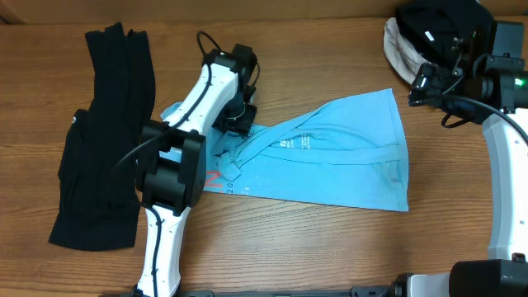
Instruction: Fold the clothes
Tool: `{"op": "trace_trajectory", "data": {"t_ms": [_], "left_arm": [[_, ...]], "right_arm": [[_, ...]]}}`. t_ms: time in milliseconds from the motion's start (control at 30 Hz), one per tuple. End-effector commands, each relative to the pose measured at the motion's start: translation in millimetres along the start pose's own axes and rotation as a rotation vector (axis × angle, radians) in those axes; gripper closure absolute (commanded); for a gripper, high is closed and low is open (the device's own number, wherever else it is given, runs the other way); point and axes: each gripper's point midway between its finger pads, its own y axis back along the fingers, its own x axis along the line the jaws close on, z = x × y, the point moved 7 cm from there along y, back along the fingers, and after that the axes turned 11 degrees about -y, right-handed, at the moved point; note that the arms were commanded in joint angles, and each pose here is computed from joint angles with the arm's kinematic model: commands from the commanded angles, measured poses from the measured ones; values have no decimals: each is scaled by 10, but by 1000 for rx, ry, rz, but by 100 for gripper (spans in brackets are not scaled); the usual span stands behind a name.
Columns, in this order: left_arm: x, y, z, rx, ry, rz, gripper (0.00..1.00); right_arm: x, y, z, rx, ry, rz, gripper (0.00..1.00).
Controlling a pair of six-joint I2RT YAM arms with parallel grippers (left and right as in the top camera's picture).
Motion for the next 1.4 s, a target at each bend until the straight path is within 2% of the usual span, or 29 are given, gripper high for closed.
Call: {"op": "trace_trajectory", "data": {"t_ms": [0, 167, 333, 500, 733, 933, 1133, 1367], "left_arm": [[-74, 72, 26, -27, -52, -9, 47], [-74, 109, 16, -28, -73, -8, 49], [-37, 442, 14, -46, -72, 31, 51], [-88, 648, -17, -46, -82, 36, 50], [-187, 398, -67, 24, -98, 54, 54], [-188, 141, -132, 67, -83, 76, 52], [-118, -78, -210, 102, -25, 142, 53], [-89, -125, -200, 88, 34, 172, 56]], "right_arm": [[7, 28, 28, -16, 6, 7, 9], [7, 28, 28, -16, 6, 7, 9], [7, 28, 28, -16, 5, 6, 9], [7, 28, 28, -16, 5, 6, 9], [6, 28, 26, -15, 5, 6, 9], [4, 28, 21, -13, 5, 5, 9], [2, 28, 18, -10, 5, 4, 9], [1, 28, 15, -9, 5, 3, 9]]}}
